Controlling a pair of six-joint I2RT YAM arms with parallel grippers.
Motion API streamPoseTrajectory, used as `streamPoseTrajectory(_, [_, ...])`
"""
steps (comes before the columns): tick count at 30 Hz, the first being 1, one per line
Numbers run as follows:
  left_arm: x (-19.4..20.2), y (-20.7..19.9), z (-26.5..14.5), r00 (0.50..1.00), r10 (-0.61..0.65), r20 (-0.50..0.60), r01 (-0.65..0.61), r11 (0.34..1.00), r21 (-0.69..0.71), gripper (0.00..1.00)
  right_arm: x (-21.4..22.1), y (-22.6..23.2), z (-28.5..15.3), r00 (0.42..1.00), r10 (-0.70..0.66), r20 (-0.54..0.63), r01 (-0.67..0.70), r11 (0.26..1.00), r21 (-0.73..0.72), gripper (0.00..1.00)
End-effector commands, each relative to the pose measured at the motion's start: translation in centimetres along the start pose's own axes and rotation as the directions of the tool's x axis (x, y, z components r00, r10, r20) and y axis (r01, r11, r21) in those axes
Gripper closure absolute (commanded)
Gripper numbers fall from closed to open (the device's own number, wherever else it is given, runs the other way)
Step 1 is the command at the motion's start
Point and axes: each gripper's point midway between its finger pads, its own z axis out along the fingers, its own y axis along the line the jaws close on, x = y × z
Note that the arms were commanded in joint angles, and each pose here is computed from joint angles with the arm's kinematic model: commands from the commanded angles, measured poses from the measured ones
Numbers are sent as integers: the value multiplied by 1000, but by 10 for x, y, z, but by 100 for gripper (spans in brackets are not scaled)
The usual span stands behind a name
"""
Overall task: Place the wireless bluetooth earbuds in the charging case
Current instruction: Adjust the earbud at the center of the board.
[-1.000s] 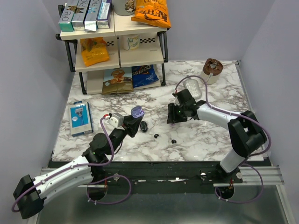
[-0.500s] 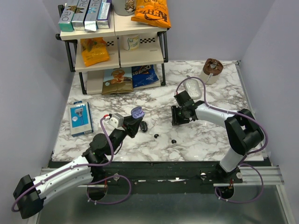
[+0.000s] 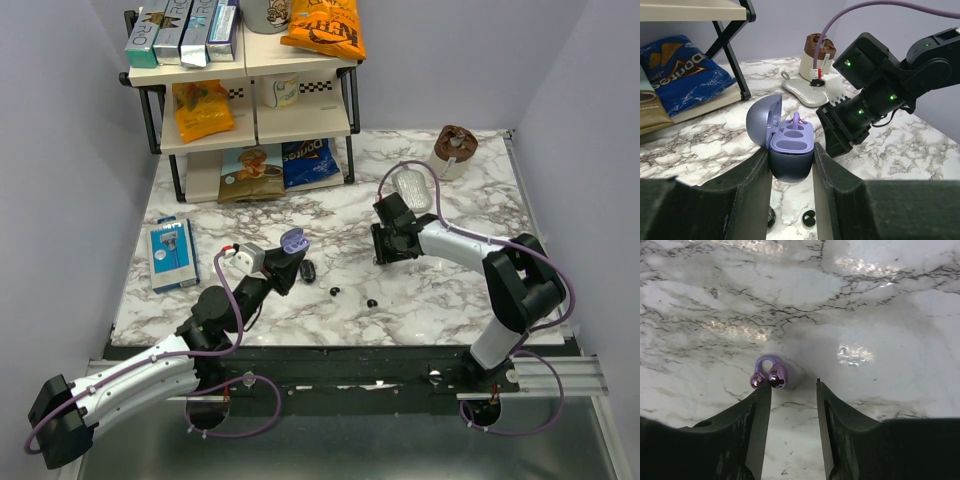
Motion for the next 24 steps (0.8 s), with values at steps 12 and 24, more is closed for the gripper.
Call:
streamPoseTrajectory(12, [-8,-2,-3,999,-24,32,24,1000,7,100,-28,-11,-33,975,187,123,-187,982,-17,44])
streamPoseTrajectory(24, [-10,-4,0,999,-31,43,30,999,12,100,-2,20,-12,835,549,-11,-548,831,-100,41])
